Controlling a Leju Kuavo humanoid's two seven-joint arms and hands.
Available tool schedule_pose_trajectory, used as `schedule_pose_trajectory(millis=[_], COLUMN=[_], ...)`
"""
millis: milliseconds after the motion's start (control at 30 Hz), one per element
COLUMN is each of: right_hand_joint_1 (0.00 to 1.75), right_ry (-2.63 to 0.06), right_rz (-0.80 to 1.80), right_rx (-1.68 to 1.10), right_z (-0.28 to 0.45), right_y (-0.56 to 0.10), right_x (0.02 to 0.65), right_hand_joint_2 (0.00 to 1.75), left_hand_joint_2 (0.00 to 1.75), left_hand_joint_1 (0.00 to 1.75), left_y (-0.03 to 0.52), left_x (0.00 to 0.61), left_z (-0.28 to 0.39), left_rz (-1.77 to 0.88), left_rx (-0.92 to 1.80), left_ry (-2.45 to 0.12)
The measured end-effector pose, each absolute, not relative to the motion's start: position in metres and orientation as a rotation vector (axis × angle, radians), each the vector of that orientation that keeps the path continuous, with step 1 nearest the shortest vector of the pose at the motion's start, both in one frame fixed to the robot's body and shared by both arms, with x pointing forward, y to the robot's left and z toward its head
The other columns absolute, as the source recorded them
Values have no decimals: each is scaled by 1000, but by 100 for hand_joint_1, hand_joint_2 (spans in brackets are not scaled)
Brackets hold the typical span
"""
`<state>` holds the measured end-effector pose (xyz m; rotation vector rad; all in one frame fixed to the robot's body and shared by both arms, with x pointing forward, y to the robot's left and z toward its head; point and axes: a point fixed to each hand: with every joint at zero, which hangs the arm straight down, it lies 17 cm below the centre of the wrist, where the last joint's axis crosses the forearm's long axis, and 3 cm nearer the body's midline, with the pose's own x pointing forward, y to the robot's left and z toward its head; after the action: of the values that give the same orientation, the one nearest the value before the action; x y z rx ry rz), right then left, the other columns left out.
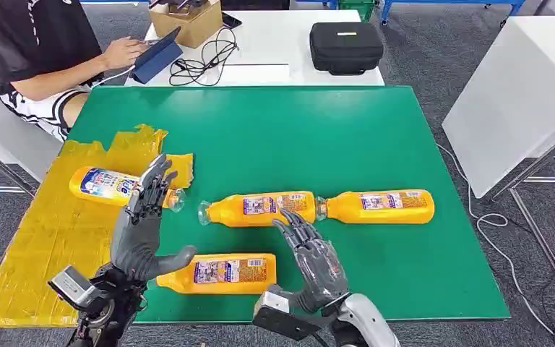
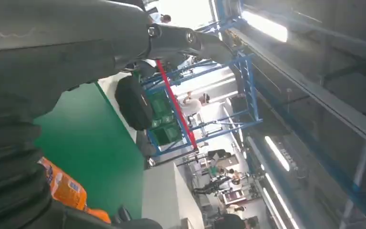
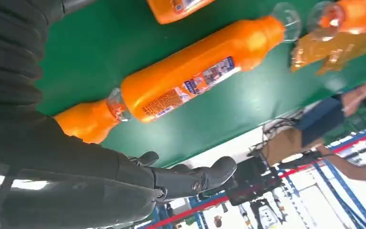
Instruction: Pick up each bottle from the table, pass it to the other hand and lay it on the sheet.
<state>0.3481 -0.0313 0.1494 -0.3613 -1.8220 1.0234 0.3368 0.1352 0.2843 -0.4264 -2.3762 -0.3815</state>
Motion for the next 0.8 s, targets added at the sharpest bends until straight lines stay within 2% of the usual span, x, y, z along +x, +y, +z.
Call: schedule_pose_trajectory(millis=[800], right_hand_joint_1=[0], right_ry=[-1729], right_rz=[1167], right_rx=[-278], right_z=[114], right_y=[21], right_x=[373], right_hand_joint_2=[175], left_hand_joint_2=[175], left_hand_joint_1=[0], left_y=[114], left_x=[357], left_z=[293], left_rz=[-371], left_rx=[-481], left_ry=[-2372])
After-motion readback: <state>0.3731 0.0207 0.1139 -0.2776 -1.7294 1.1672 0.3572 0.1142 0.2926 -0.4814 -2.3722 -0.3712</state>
